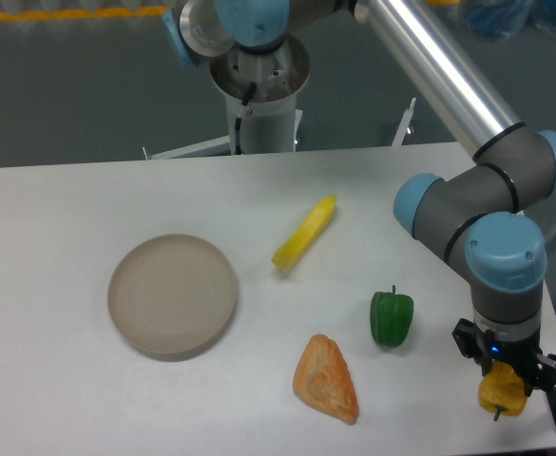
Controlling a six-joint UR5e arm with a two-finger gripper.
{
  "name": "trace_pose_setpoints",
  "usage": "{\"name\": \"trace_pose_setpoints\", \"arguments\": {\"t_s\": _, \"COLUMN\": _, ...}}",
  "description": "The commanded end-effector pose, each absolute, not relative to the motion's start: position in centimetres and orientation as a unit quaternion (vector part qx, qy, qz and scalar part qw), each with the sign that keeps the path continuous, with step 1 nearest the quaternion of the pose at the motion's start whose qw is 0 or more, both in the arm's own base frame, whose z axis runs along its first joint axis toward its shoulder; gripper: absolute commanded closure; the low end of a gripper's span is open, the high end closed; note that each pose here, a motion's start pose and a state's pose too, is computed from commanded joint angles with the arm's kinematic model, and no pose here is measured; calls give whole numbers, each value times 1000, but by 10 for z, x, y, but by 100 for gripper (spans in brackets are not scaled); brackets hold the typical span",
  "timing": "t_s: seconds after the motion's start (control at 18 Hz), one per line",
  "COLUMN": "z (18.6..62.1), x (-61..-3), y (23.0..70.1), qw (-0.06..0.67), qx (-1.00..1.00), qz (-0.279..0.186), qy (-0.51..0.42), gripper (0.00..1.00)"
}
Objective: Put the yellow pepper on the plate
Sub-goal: 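Lift the held yellow pepper slightly with the gripper, then carry the yellow pepper across the table over the beige plate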
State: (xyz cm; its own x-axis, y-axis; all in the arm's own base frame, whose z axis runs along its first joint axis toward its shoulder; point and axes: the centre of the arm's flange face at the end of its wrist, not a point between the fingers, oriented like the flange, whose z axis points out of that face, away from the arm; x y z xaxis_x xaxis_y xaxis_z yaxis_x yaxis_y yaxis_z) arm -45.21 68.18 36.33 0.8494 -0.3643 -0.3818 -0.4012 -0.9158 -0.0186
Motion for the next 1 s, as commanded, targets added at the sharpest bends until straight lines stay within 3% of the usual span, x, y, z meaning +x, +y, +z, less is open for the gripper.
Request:
{"name": "trace_pose_setpoints", "arguments": {"t_s": 0.56, "z": 377, "x": -441, "y": 678, "qw": 52, "qx": -961, "qz": 189, "qy": 195, "gripper": 68}}
{"name": "trace_pose_setpoints", "arguments": {"t_s": 1.0, "z": 441, "x": -387, "y": 643, "qw": 119, "qx": -975, "qz": 159, "qy": 103, "gripper": 68}}
